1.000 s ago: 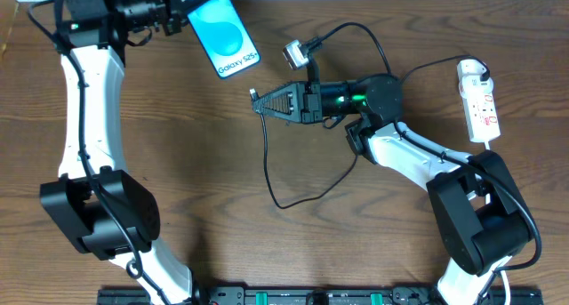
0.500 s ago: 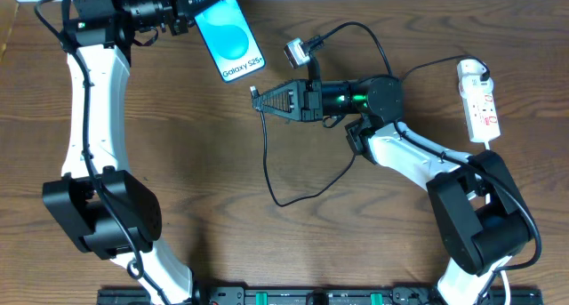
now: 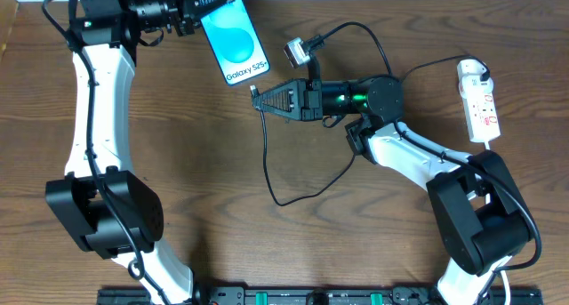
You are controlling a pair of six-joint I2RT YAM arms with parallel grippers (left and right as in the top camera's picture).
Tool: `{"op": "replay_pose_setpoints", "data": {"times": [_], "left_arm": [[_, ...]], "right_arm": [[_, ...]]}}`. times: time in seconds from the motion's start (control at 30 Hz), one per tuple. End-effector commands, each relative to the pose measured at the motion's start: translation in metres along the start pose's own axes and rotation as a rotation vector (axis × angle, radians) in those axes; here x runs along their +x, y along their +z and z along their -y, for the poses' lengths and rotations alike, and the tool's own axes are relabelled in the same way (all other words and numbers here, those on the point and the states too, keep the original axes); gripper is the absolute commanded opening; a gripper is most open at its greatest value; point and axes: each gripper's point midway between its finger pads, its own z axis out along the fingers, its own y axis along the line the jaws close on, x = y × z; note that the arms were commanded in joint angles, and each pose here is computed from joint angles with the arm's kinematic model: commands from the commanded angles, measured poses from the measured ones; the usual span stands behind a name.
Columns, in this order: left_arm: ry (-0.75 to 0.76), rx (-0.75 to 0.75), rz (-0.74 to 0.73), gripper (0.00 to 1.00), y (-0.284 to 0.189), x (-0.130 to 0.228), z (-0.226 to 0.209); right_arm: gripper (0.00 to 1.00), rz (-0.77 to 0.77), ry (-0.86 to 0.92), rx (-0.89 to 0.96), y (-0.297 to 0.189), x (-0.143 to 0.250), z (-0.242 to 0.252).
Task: Plug charger to phone and switch on socket
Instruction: 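Move the plug toward the phone's bottom port with the right gripper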
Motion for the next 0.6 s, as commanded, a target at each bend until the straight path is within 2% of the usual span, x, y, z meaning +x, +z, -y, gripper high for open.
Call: {"op": "replay_pose_setpoints", "data": {"times": [0.0, 0.4, 0.57], "left_arm": [[0.050, 0.033, -0.029, 0.08, -0.0003, 0.0069, 0.0115], [0.065, 0.033, -0.030, 0.07, 0.0000, 0.0072, 0.0115], [0.012, 0.026, -0.031, 0.07, 0.0001, 0.0100, 0.0079]], "right_arm": [[0.01, 0.031, 0.002, -0.002, -0.0020, -0.0068, -0.0006], [0.01, 0.031, 0.002, -0.002, -0.0020, -0.0068, -0.0005], [0.01, 0.035, 0.002, -0.002, -0.0020, -0.0075, -0.0005]]}}
